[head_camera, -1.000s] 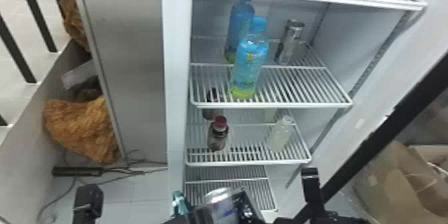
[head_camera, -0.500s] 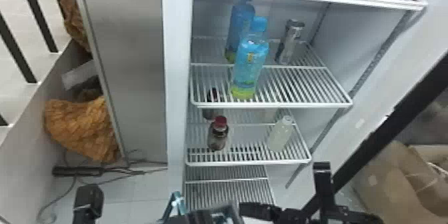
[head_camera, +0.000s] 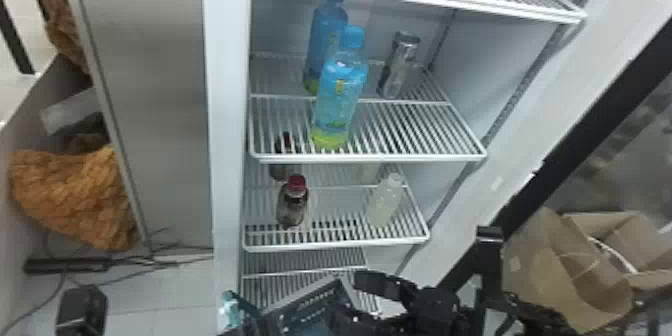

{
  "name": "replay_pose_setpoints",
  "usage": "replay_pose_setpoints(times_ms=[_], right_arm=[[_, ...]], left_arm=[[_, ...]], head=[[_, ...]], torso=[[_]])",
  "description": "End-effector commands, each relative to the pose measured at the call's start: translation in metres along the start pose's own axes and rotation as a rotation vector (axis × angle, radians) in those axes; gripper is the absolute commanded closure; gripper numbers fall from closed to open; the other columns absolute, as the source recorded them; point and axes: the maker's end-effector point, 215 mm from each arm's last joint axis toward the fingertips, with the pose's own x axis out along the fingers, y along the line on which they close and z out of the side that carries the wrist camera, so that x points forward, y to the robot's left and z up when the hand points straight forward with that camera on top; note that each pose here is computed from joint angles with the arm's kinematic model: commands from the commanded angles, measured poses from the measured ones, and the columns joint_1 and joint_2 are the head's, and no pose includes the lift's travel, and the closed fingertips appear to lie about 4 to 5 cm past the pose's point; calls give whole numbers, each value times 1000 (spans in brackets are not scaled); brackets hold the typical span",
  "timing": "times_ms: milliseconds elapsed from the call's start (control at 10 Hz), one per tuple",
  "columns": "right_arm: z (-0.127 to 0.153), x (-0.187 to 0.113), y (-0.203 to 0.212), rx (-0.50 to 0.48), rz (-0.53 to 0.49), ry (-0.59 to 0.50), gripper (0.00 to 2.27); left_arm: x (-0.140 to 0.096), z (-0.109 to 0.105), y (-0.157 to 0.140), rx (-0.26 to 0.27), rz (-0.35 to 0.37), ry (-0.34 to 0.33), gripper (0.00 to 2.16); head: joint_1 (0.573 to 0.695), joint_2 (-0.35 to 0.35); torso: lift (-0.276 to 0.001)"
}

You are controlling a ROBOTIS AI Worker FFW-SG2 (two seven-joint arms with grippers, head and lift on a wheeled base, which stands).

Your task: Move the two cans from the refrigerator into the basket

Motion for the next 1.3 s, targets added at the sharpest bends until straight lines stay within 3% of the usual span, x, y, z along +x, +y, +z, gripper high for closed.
replay_pose_setpoints(times_ms=[0, 300, 500, 900, 1200], right_arm=[[10, 0, 5, 13, 25, -45, 130], [36, -2, 9, 21, 60, -152, 130], [69, -12, 4, -42, 34, -253, 127], [135, -49, -21, -190, -114, -445, 122], [158, -81, -45, -235, -236, -524, 122]], left_arm=[[0, 0, 0, 0, 0, -1, 1197], [0, 1, 0, 1, -1, -3, 1197], [1, 2, -1, 4, -3, -6, 1197], [5, 7, -6, 21, -9, -2, 1197], [5, 11, -6, 29, -6, -7, 1197]], head=[[695, -288], [695, -273], [695, -276], [695, -323], [695, -350]], torso=[[-35], [-35], [-35], [-35], [-35]])
